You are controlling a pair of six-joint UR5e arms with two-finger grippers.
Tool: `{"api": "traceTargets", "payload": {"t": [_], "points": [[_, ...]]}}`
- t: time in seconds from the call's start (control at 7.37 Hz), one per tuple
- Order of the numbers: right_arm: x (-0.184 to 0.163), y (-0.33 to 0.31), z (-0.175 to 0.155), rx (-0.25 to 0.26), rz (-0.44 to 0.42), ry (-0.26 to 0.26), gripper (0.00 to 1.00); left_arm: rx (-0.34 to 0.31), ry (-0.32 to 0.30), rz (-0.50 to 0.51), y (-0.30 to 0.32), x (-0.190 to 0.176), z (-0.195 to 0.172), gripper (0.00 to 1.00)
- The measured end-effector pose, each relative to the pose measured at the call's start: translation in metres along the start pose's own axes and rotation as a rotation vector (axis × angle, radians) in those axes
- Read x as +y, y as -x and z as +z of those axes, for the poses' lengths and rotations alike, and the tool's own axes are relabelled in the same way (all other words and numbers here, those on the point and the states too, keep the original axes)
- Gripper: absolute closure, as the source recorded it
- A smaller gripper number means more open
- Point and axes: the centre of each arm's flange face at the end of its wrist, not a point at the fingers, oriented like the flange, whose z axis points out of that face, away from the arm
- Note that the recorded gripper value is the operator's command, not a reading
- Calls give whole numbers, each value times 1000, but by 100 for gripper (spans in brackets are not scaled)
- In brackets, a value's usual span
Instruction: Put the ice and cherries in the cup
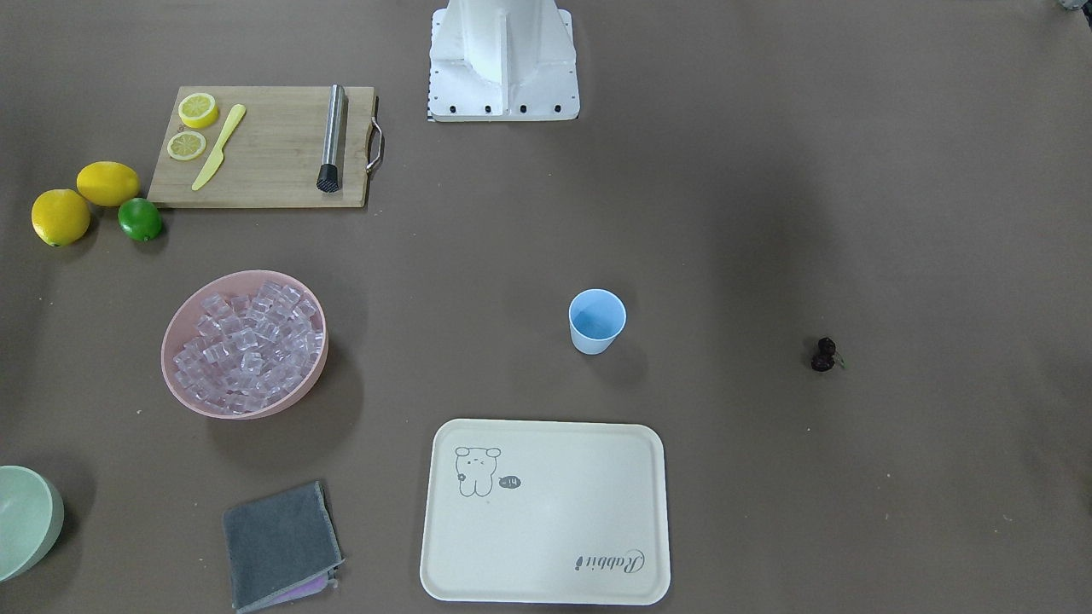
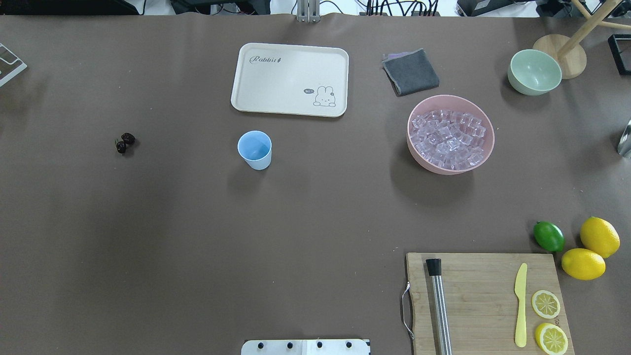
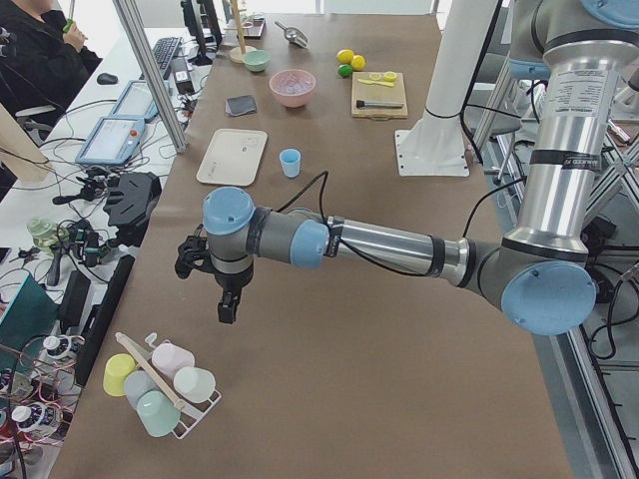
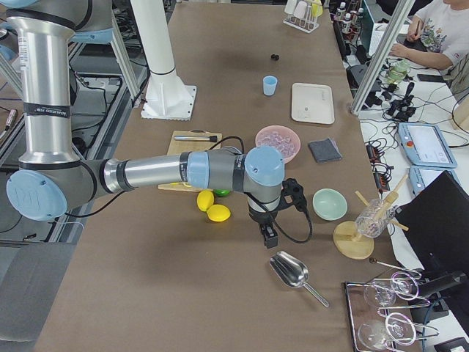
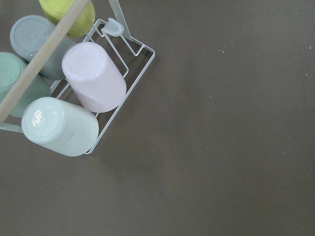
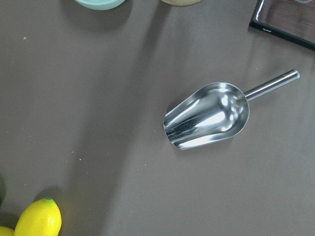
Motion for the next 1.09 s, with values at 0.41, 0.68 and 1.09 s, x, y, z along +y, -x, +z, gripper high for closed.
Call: {"api": "traceTargets", "payload": {"t": [0.41,0.68,1.09], "points": [[-24,16,0,0,65,-1,1,-2,-2,2,0,0,0,2],[-28,20,3,0,73,-4,1,-1,-3,2,1,1,0,2],[-81,100,26,-28,28,-65,1,0,-2,0,2,2,1,2]]}}
